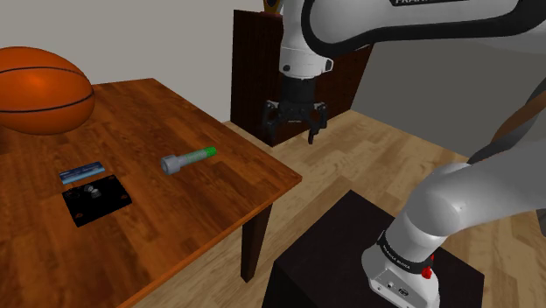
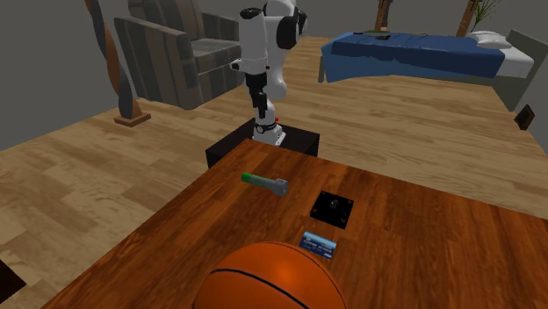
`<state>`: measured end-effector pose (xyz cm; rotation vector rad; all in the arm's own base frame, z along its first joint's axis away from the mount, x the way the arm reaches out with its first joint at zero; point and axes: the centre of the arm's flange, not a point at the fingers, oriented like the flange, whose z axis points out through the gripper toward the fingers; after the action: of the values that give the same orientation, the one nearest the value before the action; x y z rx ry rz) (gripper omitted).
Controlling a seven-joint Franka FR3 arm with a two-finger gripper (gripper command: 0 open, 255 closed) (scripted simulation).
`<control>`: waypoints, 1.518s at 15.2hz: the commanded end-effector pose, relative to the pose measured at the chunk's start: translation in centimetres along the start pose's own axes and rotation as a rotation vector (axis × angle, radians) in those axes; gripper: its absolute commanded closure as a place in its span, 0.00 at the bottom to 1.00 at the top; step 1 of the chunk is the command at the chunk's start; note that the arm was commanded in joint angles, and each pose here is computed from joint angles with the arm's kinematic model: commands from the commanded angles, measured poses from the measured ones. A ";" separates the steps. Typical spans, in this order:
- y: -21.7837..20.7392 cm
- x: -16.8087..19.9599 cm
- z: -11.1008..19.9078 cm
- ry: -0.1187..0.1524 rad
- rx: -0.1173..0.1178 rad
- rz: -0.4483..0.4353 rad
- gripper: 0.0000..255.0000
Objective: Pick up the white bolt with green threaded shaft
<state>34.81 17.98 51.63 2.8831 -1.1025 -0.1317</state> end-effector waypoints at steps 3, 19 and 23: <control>-5.2 -0.1 1.6 -0.013 0.018 0.152 0.00; -23.1 6.9 6.6 -0.055 0.085 0.741 0.00; -24.7 8.2 8.1 -0.059 0.091 0.800 0.00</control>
<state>56.17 30.63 41.57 2.2836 -2.1851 -0.1280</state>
